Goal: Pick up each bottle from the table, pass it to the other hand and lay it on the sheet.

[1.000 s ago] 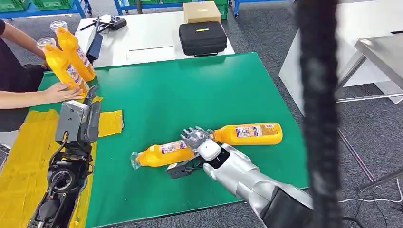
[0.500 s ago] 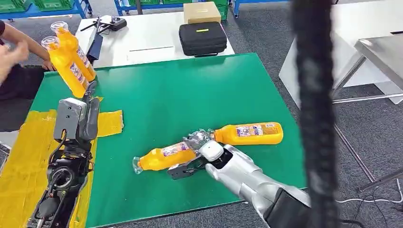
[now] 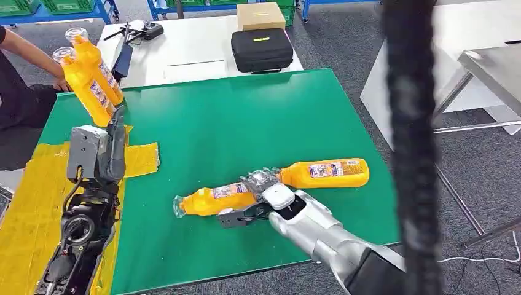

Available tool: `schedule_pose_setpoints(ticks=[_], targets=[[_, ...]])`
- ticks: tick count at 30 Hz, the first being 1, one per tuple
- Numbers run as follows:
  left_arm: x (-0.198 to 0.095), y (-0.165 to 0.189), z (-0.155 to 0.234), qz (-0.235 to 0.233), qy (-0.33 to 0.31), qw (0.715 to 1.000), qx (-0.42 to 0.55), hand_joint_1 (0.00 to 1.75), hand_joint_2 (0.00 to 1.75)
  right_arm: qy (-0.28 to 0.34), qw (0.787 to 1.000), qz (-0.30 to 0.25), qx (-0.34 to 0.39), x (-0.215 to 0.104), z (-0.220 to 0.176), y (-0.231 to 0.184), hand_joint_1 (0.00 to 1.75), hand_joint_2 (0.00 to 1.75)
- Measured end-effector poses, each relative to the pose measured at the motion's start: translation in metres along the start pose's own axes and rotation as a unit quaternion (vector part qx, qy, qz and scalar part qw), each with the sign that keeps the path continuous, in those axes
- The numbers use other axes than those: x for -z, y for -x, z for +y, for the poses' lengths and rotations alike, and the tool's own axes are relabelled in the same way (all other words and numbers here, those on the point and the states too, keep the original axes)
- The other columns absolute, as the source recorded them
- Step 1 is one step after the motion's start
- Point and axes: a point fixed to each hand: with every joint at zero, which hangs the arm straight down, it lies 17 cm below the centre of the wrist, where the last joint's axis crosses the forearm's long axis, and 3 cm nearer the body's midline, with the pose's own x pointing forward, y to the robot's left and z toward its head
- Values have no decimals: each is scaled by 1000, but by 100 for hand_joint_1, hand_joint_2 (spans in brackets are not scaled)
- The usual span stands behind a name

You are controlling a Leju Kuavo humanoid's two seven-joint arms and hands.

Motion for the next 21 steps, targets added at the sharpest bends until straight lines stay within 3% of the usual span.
schedule_pose_setpoints(ticks=[2,4,5,8,14,21], targets=[[-4,11,2,29,4,998,-61,0,0,16,995,2,102,-1,-7,-2,175,175],[-8,22,8,55,-2,992,-117,0,0,40,975,6,217,-4,-23,5,175,175],[-10,26,12,63,-8,989,-136,0,175,55,963,3,263,-7,-30,7,175,175],[-18,41,27,84,-32,979,-184,0,175,104,919,-8,379,-19,-54,15,175,175],[-25,55,38,101,-55,966,-231,0,175,235,840,-49,487,-48,-125,48,175,175],[-26,59,37,111,-57,955,-268,0,175,288,813,-68,502,-66,-153,58,175,175]])
